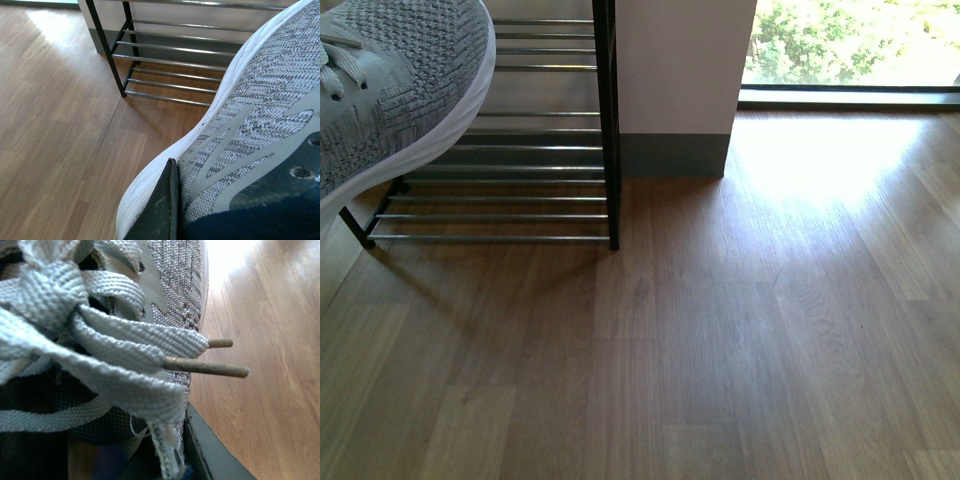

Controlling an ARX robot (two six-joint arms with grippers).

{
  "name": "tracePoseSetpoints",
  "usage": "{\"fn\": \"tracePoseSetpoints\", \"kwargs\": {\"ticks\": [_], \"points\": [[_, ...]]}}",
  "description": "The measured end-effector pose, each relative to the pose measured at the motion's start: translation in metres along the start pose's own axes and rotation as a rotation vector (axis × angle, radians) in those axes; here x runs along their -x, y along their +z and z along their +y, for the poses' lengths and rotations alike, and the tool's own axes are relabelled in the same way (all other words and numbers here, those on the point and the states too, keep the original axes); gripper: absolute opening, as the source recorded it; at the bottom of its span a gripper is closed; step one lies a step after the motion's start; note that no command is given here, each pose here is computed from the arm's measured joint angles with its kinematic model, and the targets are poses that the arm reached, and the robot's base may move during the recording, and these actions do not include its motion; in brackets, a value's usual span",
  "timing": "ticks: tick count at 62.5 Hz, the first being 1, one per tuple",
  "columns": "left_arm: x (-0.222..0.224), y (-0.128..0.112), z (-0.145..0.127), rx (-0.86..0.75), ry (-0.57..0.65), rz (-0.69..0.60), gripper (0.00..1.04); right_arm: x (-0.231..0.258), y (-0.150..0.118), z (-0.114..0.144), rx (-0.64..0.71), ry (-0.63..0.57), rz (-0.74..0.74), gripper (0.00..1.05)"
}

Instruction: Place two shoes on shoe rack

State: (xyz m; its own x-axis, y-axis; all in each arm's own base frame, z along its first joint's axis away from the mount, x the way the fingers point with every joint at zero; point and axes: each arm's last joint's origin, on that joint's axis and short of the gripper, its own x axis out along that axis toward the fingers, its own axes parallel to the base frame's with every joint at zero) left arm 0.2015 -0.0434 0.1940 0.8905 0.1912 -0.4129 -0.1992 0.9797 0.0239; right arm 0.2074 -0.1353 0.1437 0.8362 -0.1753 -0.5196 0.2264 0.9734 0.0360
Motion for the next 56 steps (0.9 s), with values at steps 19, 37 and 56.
{"fn": "tracePoseSetpoints", "kwargs": {"ticks": [19,37,56], "points": [[0.0000,0.0000,0.0001,0.000,0.003,-0.001,0.02,0.0000,-0.0002,0.0001,-0.001,0.001,0.000,0.03],[0.0000,0.0001,0.0003,0.001,0.008,-0.001,0.02,-0.0003,-0.0001,0.0007,0.000,0.009,0.000,0.03],[-0.0003,0.0001,0.0011,0.002,0.015,-0.002,0.02,-0.0002,0.0002,0.0014,0.002,0.016,-0.002,0.03]]}}
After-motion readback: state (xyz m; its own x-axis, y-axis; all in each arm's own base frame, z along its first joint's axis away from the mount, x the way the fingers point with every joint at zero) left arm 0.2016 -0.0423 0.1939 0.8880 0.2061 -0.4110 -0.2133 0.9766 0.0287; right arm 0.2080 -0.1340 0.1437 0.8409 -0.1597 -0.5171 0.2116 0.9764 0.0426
